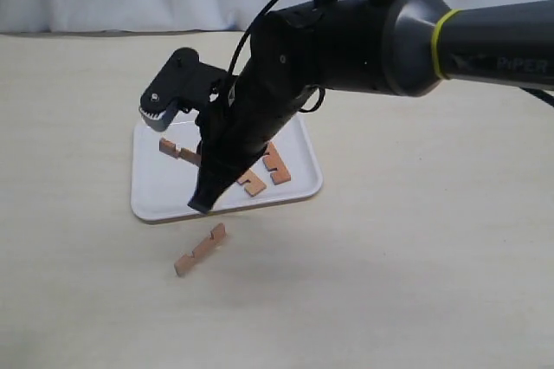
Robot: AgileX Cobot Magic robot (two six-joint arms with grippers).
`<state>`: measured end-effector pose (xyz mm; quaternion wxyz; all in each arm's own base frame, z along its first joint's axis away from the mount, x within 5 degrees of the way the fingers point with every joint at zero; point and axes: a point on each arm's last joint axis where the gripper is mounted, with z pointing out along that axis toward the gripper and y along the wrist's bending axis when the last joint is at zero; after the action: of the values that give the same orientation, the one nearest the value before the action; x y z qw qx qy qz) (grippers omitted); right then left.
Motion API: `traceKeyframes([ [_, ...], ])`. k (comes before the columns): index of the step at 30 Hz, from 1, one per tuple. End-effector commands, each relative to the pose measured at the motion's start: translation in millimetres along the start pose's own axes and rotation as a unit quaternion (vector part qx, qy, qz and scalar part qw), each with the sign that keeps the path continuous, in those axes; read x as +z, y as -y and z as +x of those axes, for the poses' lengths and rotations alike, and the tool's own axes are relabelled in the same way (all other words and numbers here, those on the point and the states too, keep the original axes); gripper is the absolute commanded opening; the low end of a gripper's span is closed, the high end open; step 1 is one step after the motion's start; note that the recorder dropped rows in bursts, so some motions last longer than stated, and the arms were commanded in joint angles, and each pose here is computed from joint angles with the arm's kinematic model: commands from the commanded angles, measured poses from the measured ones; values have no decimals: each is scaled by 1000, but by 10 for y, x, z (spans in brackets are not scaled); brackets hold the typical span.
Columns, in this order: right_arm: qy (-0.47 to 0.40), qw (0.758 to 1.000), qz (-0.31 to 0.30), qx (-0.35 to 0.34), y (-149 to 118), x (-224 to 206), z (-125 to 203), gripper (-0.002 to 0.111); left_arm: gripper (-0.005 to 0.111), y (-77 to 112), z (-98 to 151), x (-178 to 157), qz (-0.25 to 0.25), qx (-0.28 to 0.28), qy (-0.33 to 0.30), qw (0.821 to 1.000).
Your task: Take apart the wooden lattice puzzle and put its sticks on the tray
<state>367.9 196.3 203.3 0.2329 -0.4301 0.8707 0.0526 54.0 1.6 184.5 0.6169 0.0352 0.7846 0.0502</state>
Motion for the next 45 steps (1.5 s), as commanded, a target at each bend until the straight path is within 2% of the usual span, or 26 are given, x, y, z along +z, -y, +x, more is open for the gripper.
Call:
traceKeyframes([
  [1, 70, 990, 42, 113, 102, 71, -102, 5, 0, -3, -8, 1, -3, -3, 7, 1000],
  [6, 93, 973, 44, 206, 136, 315, -95, 5, 0, -4, -8, 1, -3, -2, 7, 1000],
  [9, 91, 971, 44, 218, 139, 434, -67, 5, 0, -4, -8, 1, -3, -2, 7, 1000],
  [12, 99, 950, 38, 292, 144, 477, -66, 5, 0, -4, -8, 1, -3, -2, 7, 1000],
  [16, 101, 940, 26, 326, 135, 477, -69, 5, 0, -4, -8, 1, -3, -2, 7, 1000],
  [17, 103, 928, 13, 357, 140, 475, -69, 12, 0, -4, -8, 1, -3, -2, 7, 1000],
  [23, 110, 890, -14, 442, 261, 430, -26, 48, 0, -4, -8, 1, -3, -2, 7, 1000],
  [25, 104, 880, -24, 462, 279, 418, -9, 54, 0, -4, -8, 1, -3, -2, 7, 1000],
  [31, 50, 888, -53, 453, 192, 391, 29, 57, 0, -3, -8, 1, -3, -3, 7, 1000],
  [37, -35, 919, -87, 384, 78, 361, 123, 57, 0, -3, -8, 1, -3, -3, 7, 1000],
  [45, -77, 916, -106, 378, 18, 346, 181, 57, 0, -3, -8, 1, -3, -3, 7, 1000],
])
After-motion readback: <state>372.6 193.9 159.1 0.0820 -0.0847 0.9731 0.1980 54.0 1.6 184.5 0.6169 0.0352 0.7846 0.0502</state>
